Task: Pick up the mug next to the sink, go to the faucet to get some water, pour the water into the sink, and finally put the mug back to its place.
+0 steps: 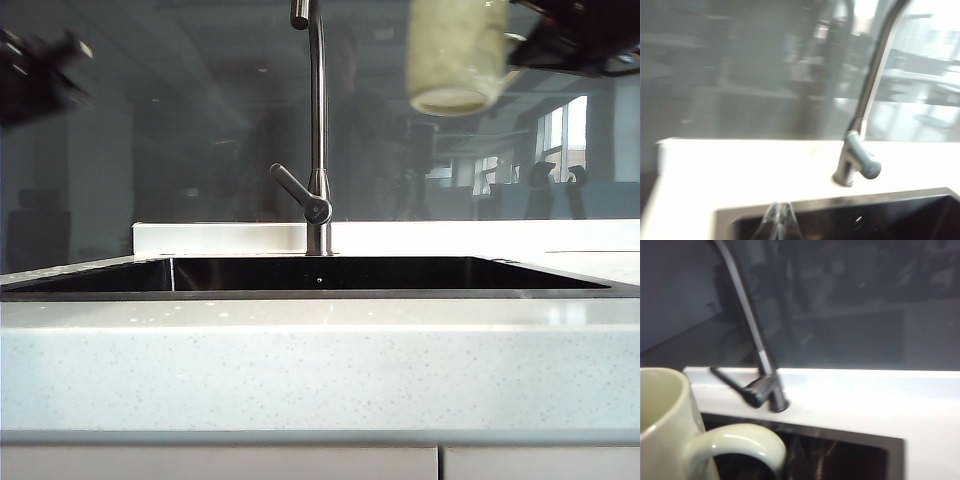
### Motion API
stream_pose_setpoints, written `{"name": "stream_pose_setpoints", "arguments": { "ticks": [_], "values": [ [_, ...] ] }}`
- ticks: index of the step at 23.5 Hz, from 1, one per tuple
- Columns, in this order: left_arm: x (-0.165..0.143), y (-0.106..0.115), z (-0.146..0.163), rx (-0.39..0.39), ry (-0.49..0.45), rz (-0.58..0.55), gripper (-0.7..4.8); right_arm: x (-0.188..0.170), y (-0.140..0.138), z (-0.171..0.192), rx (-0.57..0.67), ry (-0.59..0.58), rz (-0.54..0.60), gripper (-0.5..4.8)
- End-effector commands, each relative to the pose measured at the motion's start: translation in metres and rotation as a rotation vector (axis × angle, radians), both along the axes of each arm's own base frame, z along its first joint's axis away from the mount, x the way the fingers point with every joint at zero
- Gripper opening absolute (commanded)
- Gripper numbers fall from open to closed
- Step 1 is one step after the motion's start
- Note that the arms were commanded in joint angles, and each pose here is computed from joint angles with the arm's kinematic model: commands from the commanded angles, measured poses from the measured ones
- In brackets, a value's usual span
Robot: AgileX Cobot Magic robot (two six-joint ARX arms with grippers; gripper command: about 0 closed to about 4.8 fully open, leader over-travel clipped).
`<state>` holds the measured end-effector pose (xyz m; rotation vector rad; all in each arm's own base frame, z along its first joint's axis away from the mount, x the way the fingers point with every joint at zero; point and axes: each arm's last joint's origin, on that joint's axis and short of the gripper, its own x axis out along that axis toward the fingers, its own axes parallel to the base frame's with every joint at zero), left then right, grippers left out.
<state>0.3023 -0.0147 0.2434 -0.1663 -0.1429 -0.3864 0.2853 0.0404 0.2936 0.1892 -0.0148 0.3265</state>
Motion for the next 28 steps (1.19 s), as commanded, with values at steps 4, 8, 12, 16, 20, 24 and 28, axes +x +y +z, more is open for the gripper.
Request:
{"name": "stream_pose_setpoints", "arguments": {
  "ticks": [4, 8, 12, 16, 20, 24, 28],
  "values": [
    [0.100, -0.009, -0.019, -0.061, 0.008, -0.310, 2.60, 0.015, 0.031, 0.023, 0.016, -0.017, 0.091, -0.05],
    [0.173, -0.022, -0.039, -0.123, 0.057, -0.560, 4.08, 0.035, 0.053, 0.029, 0.012, -0.014, 0.121, -0.05],
    [0.214, -0.039, -0.051, -0.137, 0.055, -0.690, 4.09, 0.054, 0.067, 0.033, 0.008, -0.007, 0.144, -0.05],
    [0.246, -0.065, -0.054, -0.141, 0.004, -0.731, 4.20, 0.079, 0.083, 0.039, -0.010, 0.037, 0.164, -0.05],
    [0.259, -0.085, -0.049, -0.127, -0.027, -0.727, 4.63, 0.098, 0.103, 0.046, -0.029, 0.035, 0.196, -0.05],
    [0.261, -0.097, -0.034, -0.089, -0.067, -0.735, 4.63, 0.115, 0.125, 0.056, -0.036, -0.015, 0.182, -0.05],
    [0.261, -0.100, -0.030, -0.086, -0.078, -0.741, 4.63, 0.126, 0.132, 0.061, -0.029, -0.038, 0.180, -0.05]
  ]
}}
